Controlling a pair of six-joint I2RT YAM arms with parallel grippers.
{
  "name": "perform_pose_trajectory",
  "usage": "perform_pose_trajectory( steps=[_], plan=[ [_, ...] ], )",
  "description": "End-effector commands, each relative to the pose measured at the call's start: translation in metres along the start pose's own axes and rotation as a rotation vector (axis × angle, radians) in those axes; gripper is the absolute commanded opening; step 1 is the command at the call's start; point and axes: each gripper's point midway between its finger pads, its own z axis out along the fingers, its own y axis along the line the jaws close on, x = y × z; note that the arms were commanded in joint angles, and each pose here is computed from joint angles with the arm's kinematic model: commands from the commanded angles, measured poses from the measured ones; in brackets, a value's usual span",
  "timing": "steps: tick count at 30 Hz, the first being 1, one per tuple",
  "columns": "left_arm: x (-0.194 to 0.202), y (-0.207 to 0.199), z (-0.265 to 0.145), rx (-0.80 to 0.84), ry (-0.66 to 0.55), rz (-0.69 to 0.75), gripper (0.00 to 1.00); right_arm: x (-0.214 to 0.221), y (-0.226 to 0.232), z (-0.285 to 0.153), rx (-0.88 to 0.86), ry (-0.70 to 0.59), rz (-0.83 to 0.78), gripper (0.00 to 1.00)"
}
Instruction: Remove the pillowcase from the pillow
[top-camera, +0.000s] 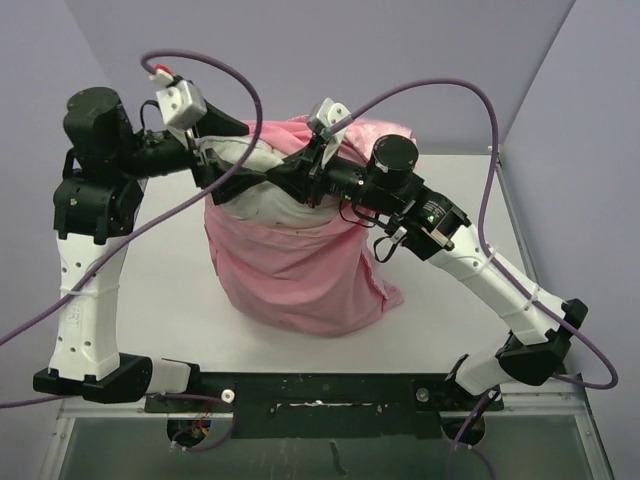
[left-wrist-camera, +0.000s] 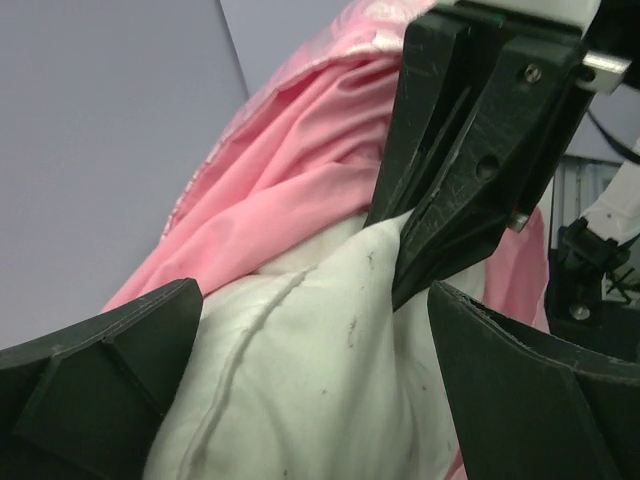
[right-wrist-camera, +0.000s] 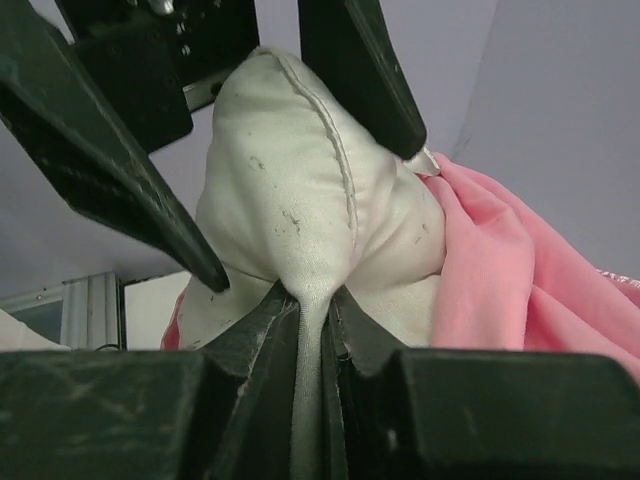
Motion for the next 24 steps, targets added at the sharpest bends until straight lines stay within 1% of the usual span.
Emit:
perform_pose_trajectory(
  steps=[1, 4, 8, 10, 12, 13, 14, 15, 16, 17, 18, 20, 24],
  plan=[
    [0.030, 0.004, 0.002, -0.078, 0.155, 0.201, 0.98, -0.003, 0.009, 0.000, -0.043, -0.002, -0.003, 0.00],
    [0.047, 0.006, -0.003, -0.076, 0.229, 0.249, 0.98, 0.000, 0.012, -0.002, -0.061, 0.010, -0.007, 0.00],
    [0.064, 0.005, -0.006, -0.049, 0.286, 0.274, 0.97, 0.005, 0.020, -0.003, -0.103, 0.022, 0.003, 0.00],
    [0.070, 0.006, -0.005, -0.041, 0.296, 0.274, 0.90, 0.006, 0.029, -0.005, -0.150, 0.025, 0.015, 0.00],
    [0.075, 0.007, -0.003, -0.032, 0.300, 0.268, 0.79, 0.006, 0.035, -0.006, -0.184, 0.030, 0.028, 0.00],
    [0.076, 0.006, -0.002, -0.025, 0.300, 0.263, 0.71, 0.006, 0.037, -0.007, -0.190, 0.030, 0.036, 0.00],
    [0.077, 0.005, 0.000, -0.016, 0.297, 0.253, 0.59, 0.005, 0.035, -0.009, -0.183, 0.030, 0.047, 0.03],
    [0.077, 0.004, 0.001, -0.013, 0.292, 0.245, 0.37, 0.003, 0.029, -0.012, -0.163, 0.027, 0.065, 0.12],
    [0.076, 0.006, 0.003, -0.025, 0.283, 0.236, 0.19, -0.002, 0.019, -0.017, -0.122, 0.018, 0.080, 0.26],
    [0.074, 0.008, 0.004, -0.039, 0.272, 0.228, 0.08, -0.005, 0.008, -0.022, -0.068, 0.009, 0.087, 0.41],
    [0.072, 0.008, 0.004, -0.050, 0.263, 0.228, 0.01, -0.009, -0.002, -0.029, -0.014, -0.002, 0.086, 0.48],
    [0.069, 0.007, 0.003, -0.054, 0.253, 0.226, 0.00, -0.013, -0.024, -0.045, 0.103, -0.009, 0.081, 0.61],
    [0.069, 0.002, 0.001, -0.050, 0.257, 0.213, 0.00, -0.025, -0.054, -0.083, 0.262, -0.023, 0.081, 0.71]
  ],
)
